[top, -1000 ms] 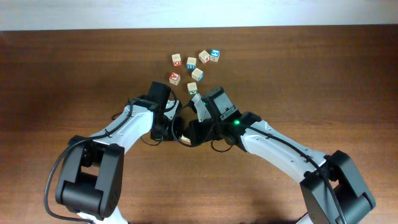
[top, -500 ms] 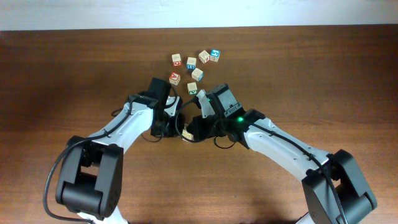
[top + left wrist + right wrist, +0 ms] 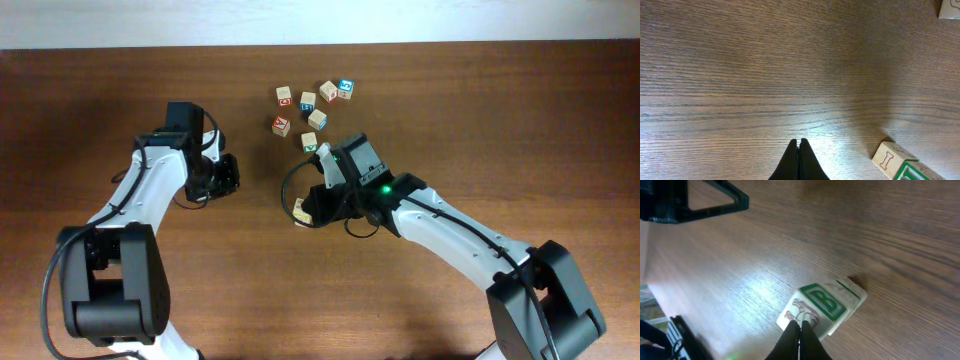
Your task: Rotate 3 blocks
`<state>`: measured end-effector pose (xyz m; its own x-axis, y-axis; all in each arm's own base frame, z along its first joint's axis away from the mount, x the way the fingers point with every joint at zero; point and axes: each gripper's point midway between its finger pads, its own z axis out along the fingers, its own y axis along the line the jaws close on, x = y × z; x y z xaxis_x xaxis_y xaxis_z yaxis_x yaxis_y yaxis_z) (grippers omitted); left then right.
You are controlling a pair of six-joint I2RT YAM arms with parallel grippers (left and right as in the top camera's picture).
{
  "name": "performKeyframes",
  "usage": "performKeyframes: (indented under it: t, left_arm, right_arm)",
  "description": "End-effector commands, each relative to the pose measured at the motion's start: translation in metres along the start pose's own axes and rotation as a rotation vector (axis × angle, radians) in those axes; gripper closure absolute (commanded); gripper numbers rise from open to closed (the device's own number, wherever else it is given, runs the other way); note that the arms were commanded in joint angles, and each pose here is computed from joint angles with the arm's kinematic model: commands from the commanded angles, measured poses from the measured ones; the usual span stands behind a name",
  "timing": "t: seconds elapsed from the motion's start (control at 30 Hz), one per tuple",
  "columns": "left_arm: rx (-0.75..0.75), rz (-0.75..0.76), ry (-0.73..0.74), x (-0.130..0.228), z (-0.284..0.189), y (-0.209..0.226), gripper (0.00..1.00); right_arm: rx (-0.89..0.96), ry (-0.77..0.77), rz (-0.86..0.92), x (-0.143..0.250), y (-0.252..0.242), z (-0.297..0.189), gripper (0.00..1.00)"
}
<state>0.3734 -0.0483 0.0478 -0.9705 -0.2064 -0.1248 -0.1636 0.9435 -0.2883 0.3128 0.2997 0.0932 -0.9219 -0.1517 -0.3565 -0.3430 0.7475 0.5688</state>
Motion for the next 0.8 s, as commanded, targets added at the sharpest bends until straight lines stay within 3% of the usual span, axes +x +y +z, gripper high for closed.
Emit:
performKeyframes:
  t: [0.0,0.33,0.43,0.57,0.63,0.7,0.73,0.77]
  left_arm:
    - [-0.002,0.023,-0.009,-0.005,-0.001,-0.001,1.00]
    - [-0.013,0.023,-0.013,-0.006,-0.002,0.001,1.00]
    - [-0.014,0.027,-0.016,-0.014,-0.026,-0.002,1.00]
    - [-0.013,0.128,-0.103,-0.035,-0.100,-0.020,1.00]
    - [-0.007,0.201,-0.172,-0.040,-0.139,-0.032,0.99]
    - [-0.011,0.274,-0.233,-0.038,-0.168,-0.039,0.75]
    - [-0.011,0.295,-0.259,-0.034,-0.180,-0.041,0.01]
    - [-0.027,0.296,-0.279,-0.034,-0.187,-0.040,0.01]
  right_arm:
    - [0.031,-0.025,-0.022,-0.011,0.001,-0.006,0.95]
    - [0.001,-0.079,-0.063,-0.032,0.023,-0.028,0.94]
    - [0.017,-0.121,-0.134,-0.051,0.043,-0.067,0.81]
    - [0.152,-0.175,-0.181,-0.072,0.048,-0.142,0.48]
    - [0.230,-0.195,-0.171,-0.074,0.044,-0.182,0.42]
    - [0.331,-0.219,-0.134,-0.071,0.035,-0.225,0.38]
    - [0.371,-0.231,-0.120,-0.067,0.033,-0.244,0.30]
    - [0.415,-0.238,-0.105,-0.061,0.029,-0.262,0.25]
